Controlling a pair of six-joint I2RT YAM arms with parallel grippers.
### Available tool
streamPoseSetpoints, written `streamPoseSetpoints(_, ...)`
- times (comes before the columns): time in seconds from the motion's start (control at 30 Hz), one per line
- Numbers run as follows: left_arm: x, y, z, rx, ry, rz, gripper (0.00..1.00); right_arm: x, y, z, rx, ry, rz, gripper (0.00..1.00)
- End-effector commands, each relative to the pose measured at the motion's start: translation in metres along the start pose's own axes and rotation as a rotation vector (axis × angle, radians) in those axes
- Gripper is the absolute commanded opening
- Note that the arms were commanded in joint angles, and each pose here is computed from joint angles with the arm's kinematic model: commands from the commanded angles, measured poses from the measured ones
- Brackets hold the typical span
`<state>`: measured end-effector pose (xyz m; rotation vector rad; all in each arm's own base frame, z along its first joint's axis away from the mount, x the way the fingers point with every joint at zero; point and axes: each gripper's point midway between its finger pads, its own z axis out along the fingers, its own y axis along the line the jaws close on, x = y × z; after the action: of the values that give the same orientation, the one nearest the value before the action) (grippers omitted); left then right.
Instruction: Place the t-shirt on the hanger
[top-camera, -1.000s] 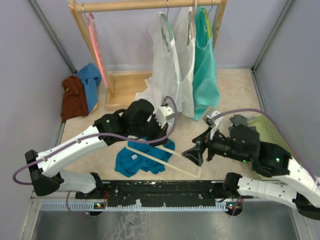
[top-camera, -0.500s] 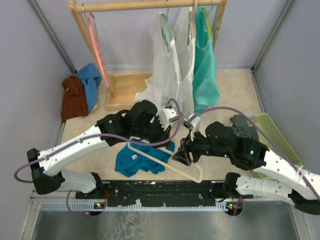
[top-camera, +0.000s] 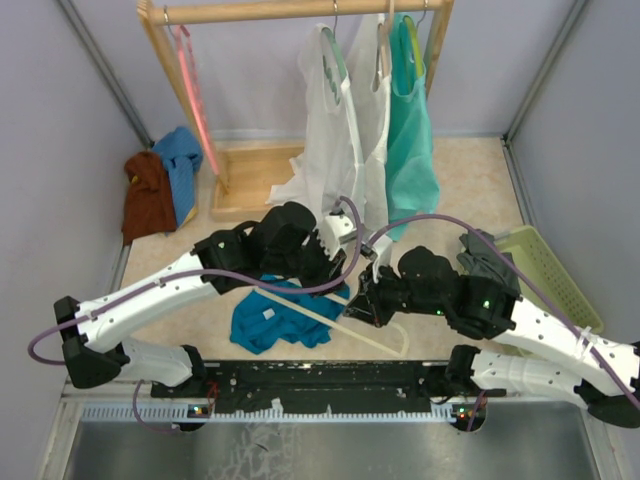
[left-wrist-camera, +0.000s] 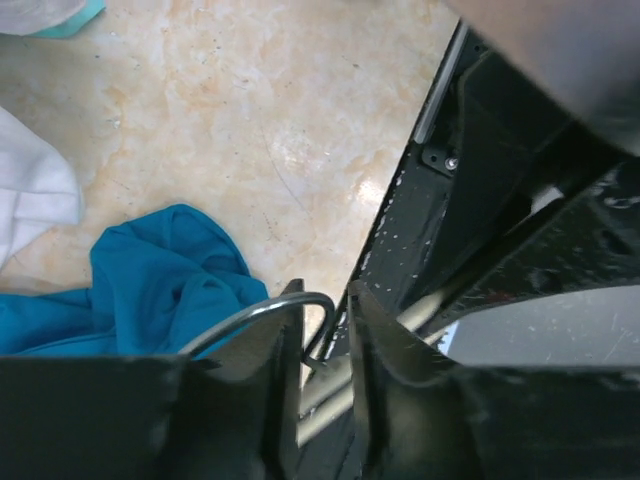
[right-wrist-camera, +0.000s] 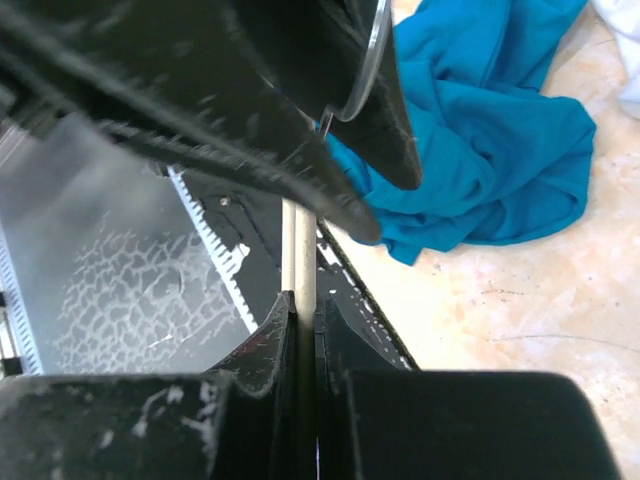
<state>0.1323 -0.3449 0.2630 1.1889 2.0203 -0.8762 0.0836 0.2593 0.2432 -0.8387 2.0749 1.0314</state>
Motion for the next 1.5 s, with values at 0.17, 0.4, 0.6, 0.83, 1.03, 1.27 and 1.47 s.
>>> streamPoseSetpoints(0.17, -0.045, 0.044, -0.034, -0.313, -0.191, -0.093, 0.6, -0.007, -0.008, -0.006, 0.054, -0.052, 0.0, 0.0)
streamPoseSetpoints(0.4, -0.049, 0.067, -0.09, -0.512, -0.302, -0.244, 0.63, -0.003, -0.029, -0.027, 0.164, -0.095, 0.035, 0.0)
streamPoseSetpoints(0.6, 0.024, 0.073, -0.115, -0.588, -0.223, -0.423, 0.59, -0.008, -0.033, -0.058, 0.192, -0.167, 0.062, 0.0)
streamPoseSetpoints(0.83, 0.128, 0.075, -0.103, -0.653, -0.041, -0.672, 0.56, -0.008, -0.041, -0.073, 0.237, -0.185, 0.064, 0.0)
streamPoseSetpoints(1.03, 0.18, 0.069, -0.09, -0.746, 0.162, -0.846, 0.51, -0.01, -0.044, -0.07, 0.255, -0.185, 0.042, 0.0)
streamPoseSetpoints(1.27, 0.219, 0.072, -0.091, -0.942, 0.203, -1.11, 0.48, -0.02, -0.032, -0.072, 0.196, -0.225, 0.045, 0.0)
streamPoseSetpoints(1.47, 0.247, 0.085, -0.079, -1.029, 0.131, -1.255, 0.62, -0.022, -0.024, -0.082, 0.148, -0.252, 0.021, 0.0)
